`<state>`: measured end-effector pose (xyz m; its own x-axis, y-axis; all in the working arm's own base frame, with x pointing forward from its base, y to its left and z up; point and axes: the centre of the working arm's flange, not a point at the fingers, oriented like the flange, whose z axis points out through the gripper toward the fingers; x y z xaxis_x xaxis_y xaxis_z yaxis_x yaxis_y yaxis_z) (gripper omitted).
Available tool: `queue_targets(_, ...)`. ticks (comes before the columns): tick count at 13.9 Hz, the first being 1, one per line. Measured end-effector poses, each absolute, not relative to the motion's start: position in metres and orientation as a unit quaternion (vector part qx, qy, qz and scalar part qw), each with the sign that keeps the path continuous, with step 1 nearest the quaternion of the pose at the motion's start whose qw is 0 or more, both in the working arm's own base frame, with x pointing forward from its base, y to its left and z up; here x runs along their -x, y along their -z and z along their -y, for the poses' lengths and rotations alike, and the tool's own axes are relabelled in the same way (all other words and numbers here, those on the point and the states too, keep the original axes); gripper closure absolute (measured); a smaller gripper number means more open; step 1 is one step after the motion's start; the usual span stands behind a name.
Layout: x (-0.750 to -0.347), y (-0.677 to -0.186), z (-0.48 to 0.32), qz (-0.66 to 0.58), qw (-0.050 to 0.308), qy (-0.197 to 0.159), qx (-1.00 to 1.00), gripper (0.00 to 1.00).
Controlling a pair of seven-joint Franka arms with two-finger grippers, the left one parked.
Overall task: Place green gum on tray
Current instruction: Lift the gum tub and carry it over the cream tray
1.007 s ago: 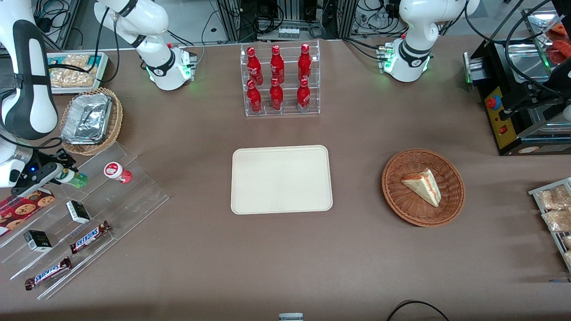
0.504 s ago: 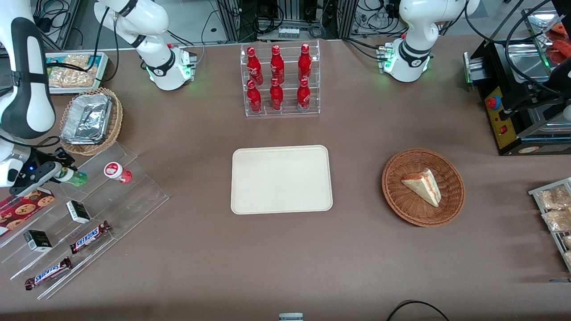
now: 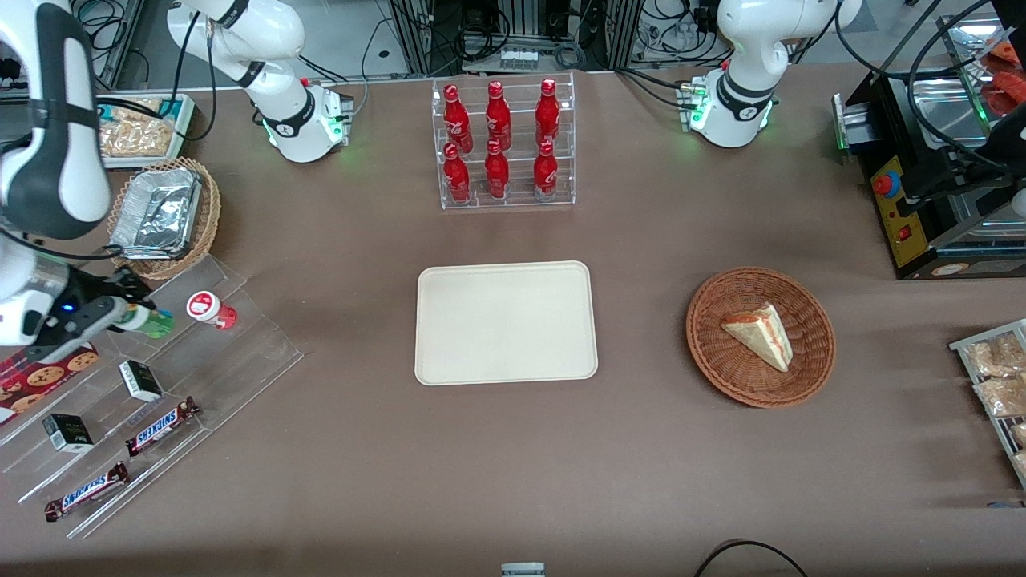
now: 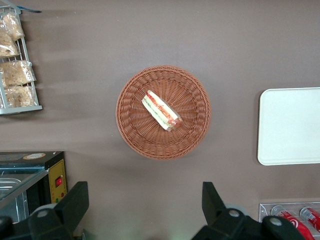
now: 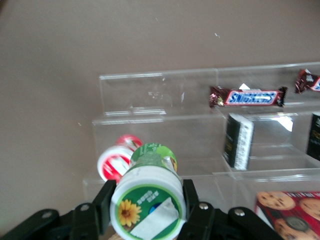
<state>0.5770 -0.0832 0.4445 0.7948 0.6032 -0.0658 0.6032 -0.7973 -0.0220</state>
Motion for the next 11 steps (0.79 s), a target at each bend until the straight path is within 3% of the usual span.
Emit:
queue_targets(5,-0.584,-0.425,-0.049,-0.257,0.006,0.051,-0.965,0.41)
queue_targets(11,-0.561,-0.398,-0.191,-0.156,0.002,0.07,-0.985,0.41)
